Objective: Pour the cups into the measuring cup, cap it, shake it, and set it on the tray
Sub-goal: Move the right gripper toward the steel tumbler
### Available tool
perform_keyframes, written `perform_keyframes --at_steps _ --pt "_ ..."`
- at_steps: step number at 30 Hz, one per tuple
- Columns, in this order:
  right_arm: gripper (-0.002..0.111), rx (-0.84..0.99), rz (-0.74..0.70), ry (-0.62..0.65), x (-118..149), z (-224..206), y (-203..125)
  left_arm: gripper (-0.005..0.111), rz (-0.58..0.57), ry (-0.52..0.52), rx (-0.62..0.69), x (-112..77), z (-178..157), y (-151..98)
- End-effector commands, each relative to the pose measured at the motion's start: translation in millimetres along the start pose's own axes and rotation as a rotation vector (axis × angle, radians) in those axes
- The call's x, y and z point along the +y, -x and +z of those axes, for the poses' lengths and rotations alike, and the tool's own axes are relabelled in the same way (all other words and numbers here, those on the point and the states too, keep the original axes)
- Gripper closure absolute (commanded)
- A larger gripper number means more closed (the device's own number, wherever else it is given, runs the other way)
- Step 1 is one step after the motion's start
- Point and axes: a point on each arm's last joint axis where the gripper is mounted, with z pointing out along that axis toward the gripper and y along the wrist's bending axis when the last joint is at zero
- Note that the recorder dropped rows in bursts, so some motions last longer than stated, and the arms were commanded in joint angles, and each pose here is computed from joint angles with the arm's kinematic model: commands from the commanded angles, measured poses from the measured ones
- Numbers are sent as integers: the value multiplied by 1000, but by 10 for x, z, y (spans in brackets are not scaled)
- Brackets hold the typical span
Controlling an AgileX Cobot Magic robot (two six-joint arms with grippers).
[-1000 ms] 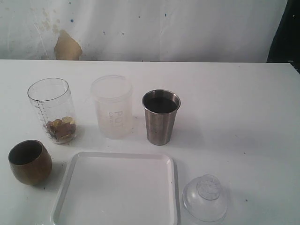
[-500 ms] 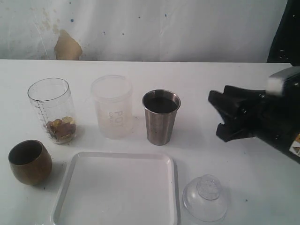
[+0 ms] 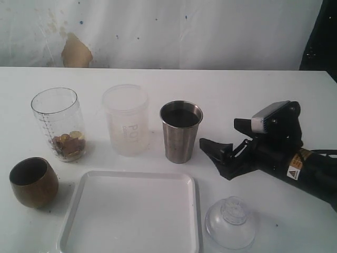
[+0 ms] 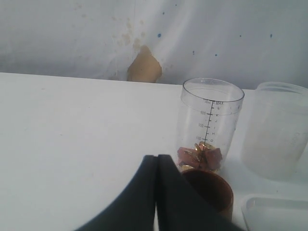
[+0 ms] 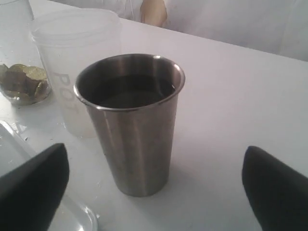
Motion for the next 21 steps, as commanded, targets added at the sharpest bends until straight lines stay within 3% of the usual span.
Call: perform_keyframes --at_steps 1,21 --pt "17 6 -1 52 46 155 -54 107 5 -5 2 -2 0 -15" --pt "17 -85 82 113 14 680 -172 107 5 -5 2 -2 0 -15"
